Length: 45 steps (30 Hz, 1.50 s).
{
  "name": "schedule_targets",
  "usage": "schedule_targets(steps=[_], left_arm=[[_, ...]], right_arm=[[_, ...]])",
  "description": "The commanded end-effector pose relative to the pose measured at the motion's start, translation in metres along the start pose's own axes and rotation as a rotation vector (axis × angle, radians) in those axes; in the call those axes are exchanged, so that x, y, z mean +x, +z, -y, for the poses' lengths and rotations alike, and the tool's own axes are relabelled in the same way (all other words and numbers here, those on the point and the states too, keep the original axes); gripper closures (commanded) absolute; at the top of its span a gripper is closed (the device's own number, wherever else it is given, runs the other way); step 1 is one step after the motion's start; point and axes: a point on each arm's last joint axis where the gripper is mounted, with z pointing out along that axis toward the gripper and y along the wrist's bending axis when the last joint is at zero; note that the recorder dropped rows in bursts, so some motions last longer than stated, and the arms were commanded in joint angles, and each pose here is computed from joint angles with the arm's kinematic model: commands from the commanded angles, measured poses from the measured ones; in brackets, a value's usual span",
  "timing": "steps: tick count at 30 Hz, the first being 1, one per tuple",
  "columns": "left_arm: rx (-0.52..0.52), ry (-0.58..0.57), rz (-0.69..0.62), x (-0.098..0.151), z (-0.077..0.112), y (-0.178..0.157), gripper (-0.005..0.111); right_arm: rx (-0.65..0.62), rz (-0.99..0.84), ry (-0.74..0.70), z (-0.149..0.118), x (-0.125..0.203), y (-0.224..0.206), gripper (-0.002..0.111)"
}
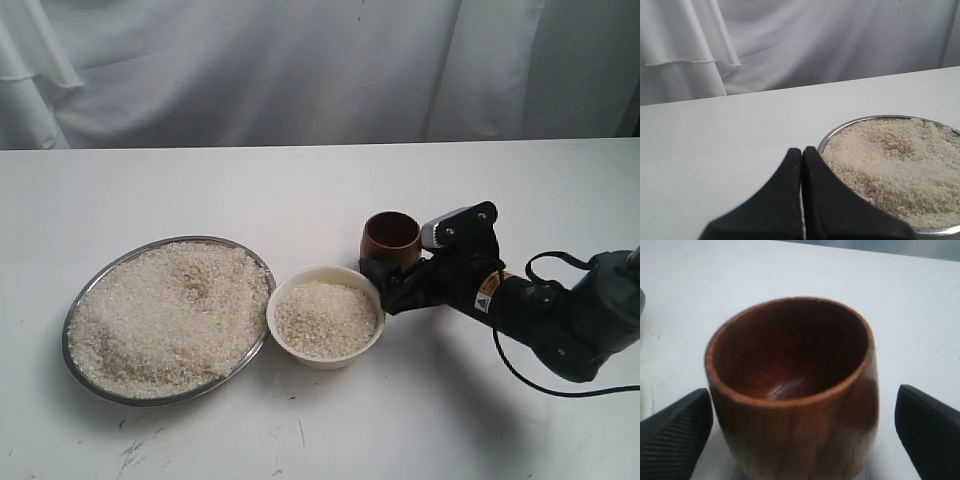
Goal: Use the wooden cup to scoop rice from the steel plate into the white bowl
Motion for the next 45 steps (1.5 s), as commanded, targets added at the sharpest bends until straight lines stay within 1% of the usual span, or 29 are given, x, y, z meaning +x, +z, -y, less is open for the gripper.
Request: schedule_targets(steps=[1,9,12,14,17,20,21,23,25,29,32,35,38,41,43,45], left_arm=[[0.005,-0.002,0.006,-0.002,0.0,0.0,0.107],[0.005,-0.005,0.006,-0.002,0.0,0.0,0.107],[0.005,-0.005,0.006,-0.002,0.0,0.0,0.107],[0.005,-0.005,0.006,-0.002,0.0,0.0,0.107],[0.005,-0.003,0.006,-0.002,0.0,0.0,0.107],[0.005,-0.003,0.006,-0.002,0.0,0.0,0.107],[0.005,-0.003,0.006,-0.002,0.0,0.0,0.107],[0.005,-0.003,0.006,-0.002,0.0,0.0,0.107],[0.005,-0.003,0.006,-0.002,0.0,0.0,0.107],[0.005,-0.005,0.006,-0.002,0.0,0.0,0.107],[0.005,-0.005,0.006,-0.002,0.0,0.0,0.107],[0.005,-0.005,0.006,-0.002,0.0,0.0,0.107],[0.005,-0.005,0.006,-0.002,0.0,0.0,0.107],[0.005,-0.003,0.006,-0.002,0.0,0.0,0.107],[0.005,-0.003,0.006,-0.002,0.0,0.0,0.107],[0.005,-0.003,0.006,-0.002,0.0,0.0,0.107]], right_arm=[[-0.017,0.094,-0.076,-0.002,-0.03,-0.006,0.018],[0.008,0.213,-0.123,-0.004,-0.077,-0.022,0.018],[0.018,0.259,-0.152,-0.005,-0.096,-0.03,0.024],[0.025,0.265,-0.17,-0.006,-0.108,-0.037,0.036],[0.026,0.26,-0.196,-0.01,-0.122,-0.05,0.061],[0.038,0.256,-0.189,-0.013,-0.131,-0.064,0.088],[0.044,0.257,-0.19,-0.014,-0.134,-0.069,0.096],[0.056,0.254,-0.194,-0.017,-0.139,-0.08,0.107],[0.092,0.278,-0.16,-0.018,-0.146,-0.093,0.108],[0.219,0.35,-0.011,-0.015,-0.16,-0.126,0.108],[0.28,0.419,0.071,-0.013,-0.17,-0.142,0.108],[0.313,0.472,0.118,-0.011,-0.179,-0.152,0.108],[0.325,0.496,0.128,-0.011,-0.183,-0.157,0.108],[0.356,0.479,0.055,-0.01,-0.183,-0.158,0.108],[0.358,0.442,0.055,-0.01,-0.18,-0.158,0.108],[0.36,0.367,0.068,-0.011,-0.176,-0.158,0.108]])
